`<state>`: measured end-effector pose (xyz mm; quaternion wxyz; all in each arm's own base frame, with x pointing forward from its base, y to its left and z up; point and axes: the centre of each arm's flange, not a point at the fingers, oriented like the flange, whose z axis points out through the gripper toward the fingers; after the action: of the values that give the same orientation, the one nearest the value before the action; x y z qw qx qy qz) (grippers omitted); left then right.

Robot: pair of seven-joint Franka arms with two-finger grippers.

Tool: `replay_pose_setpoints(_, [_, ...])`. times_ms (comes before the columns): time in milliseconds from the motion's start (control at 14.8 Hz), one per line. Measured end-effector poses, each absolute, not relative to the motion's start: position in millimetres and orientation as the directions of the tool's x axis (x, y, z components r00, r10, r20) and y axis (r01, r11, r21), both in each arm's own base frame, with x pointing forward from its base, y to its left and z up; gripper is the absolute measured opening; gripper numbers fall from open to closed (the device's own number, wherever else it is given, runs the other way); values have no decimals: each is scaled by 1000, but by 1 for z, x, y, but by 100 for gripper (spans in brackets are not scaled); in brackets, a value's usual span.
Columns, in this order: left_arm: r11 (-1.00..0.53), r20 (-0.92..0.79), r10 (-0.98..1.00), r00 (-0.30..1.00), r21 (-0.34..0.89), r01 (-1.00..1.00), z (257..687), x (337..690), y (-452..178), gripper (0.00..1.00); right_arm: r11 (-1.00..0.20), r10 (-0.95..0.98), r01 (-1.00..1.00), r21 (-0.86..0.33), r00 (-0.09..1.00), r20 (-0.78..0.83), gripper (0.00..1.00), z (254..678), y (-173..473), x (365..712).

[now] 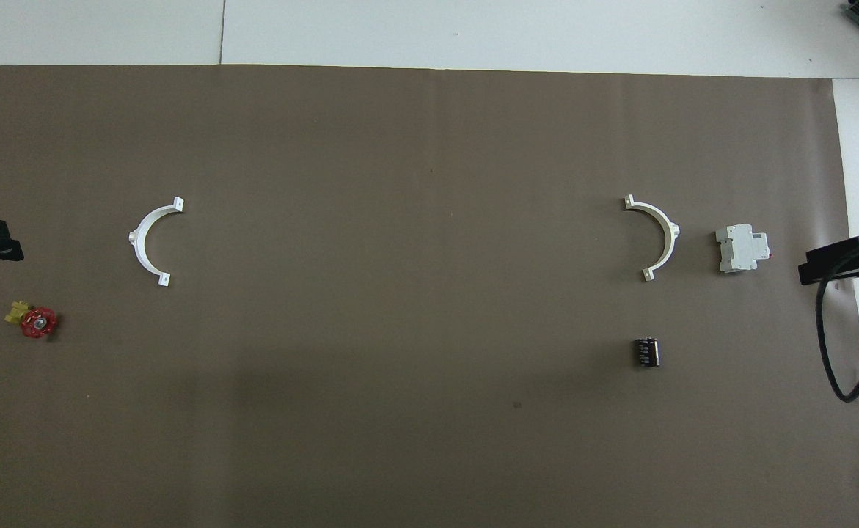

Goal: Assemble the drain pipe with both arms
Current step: 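Reach the right gripper toward the white clamp half nearer it, then grasp the white clamp half with the right gripper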

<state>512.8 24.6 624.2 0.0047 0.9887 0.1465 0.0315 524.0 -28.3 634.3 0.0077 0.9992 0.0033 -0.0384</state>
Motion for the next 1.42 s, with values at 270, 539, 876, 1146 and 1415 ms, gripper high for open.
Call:
replay_pose_setpoints(270, [-957, 61, 290, 955, 18, 289, 624, 513, 25, 100, -1000, 7, 7, 19, 1000, -26, 100, 639, -28, 530])
replay_pose_setpoints(539, [-957, 61, 290, 955, 18, 289, 624, 513, 25, 100, -1000, 8, 8, 20, 1000, 0, 100, 635, -28, 534])
replay_pose_setpoints(876, [-957, 61, 290, 955, 18, 289, 624, 513, 25, 100, -1000, 10, 10, 20, 1000, 5, 100, 623, -28, 535])
replay_pose_setpoints(1146, [-957, 61, 290, 955, 18, 289, 624, 513, 25, 100, -998, 64, 63, 23, 997, 54, 100, 600, -25, 539])
replay_pose_setpoints(1415, [-957, 61, 290, 955, 18, 289, 624, 513, 25, 100, -988, 155, 152, 33, 984, 91, 100, 541, -22, 563])
